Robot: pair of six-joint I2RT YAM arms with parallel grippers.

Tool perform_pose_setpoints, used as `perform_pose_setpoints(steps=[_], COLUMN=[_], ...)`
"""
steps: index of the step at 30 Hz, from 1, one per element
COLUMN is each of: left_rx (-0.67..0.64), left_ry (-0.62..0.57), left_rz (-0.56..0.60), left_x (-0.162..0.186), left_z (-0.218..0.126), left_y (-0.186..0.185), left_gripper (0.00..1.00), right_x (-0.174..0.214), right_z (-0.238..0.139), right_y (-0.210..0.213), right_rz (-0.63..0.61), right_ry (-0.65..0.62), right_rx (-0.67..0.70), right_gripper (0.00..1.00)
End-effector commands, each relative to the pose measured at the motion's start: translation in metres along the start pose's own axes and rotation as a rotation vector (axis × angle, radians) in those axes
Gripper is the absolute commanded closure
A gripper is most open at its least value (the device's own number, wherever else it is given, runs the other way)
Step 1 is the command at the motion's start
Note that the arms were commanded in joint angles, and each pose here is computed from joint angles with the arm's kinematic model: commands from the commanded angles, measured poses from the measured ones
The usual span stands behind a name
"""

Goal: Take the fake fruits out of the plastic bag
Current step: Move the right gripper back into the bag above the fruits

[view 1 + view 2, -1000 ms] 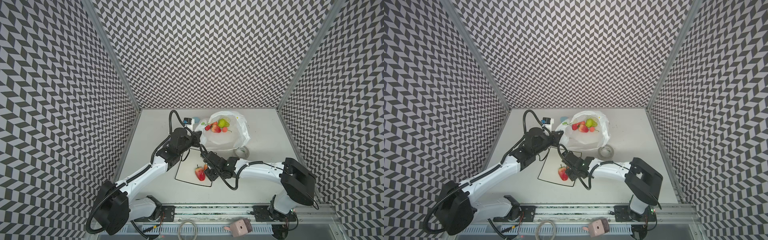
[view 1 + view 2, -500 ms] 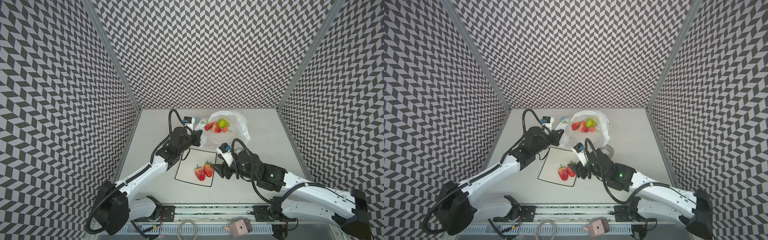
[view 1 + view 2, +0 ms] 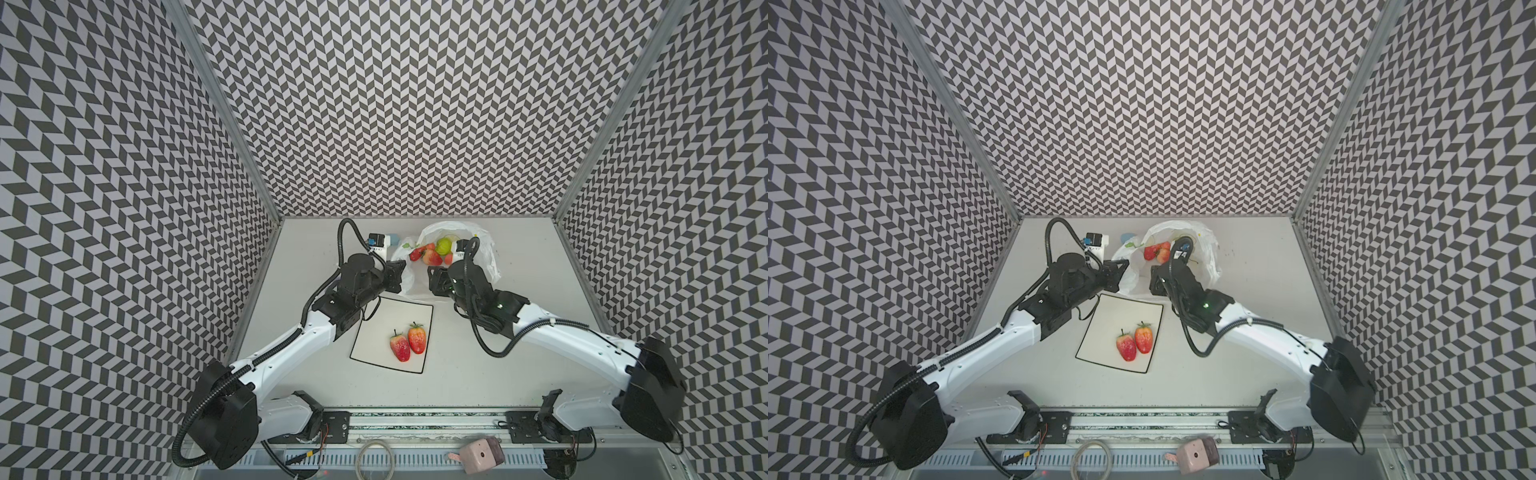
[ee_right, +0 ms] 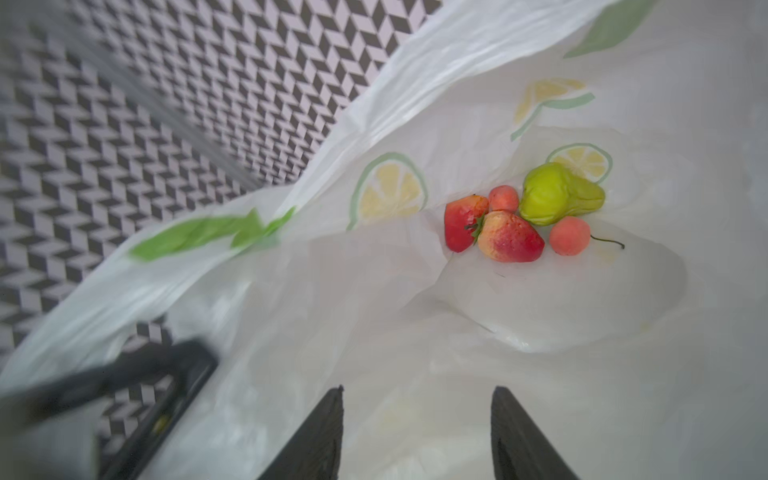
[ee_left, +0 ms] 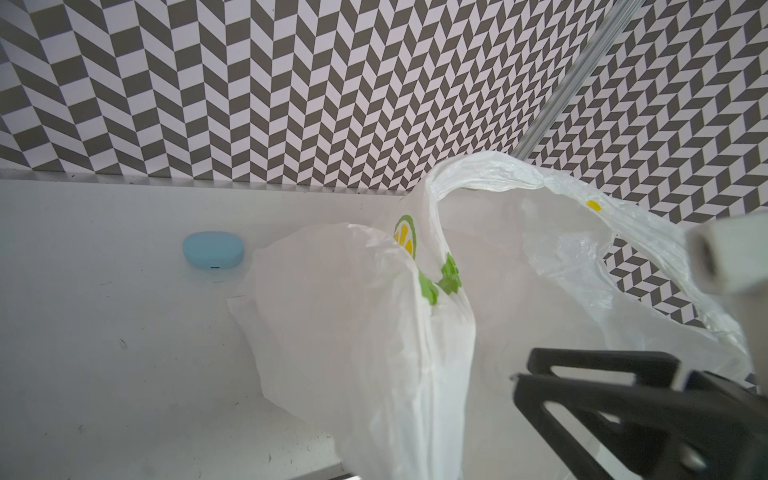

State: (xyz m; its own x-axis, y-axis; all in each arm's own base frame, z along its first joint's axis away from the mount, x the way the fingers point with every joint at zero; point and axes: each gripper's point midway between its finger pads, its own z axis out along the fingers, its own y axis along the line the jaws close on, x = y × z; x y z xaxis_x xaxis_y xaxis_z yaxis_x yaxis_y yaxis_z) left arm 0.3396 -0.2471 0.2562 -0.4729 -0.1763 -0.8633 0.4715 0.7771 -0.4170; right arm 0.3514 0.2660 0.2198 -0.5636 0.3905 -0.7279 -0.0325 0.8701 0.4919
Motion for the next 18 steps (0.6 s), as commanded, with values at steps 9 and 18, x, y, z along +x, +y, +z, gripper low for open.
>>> perform_pose_setpoints(steps=[9, 18], left_rx=[0.016, 0.038], left_ry=[-0.029, -0.029], left_rz=[-0.014, -0.032], left_x=[-0.011, -0.012], left_z=[-0.006, -0.008], left_y=[-0.006, -0.01], left_gripper=[1.0, 1.0], right_x=[0.019, 0.026], right_z=[0.09, 0.158], right_y=[-0.034, -0.049], right_rz=[0.506, 0.816], right_ry=[0.068, 0.094], right_rx=[0.15, 0.164], right_gripper=[0.34, 0.28])
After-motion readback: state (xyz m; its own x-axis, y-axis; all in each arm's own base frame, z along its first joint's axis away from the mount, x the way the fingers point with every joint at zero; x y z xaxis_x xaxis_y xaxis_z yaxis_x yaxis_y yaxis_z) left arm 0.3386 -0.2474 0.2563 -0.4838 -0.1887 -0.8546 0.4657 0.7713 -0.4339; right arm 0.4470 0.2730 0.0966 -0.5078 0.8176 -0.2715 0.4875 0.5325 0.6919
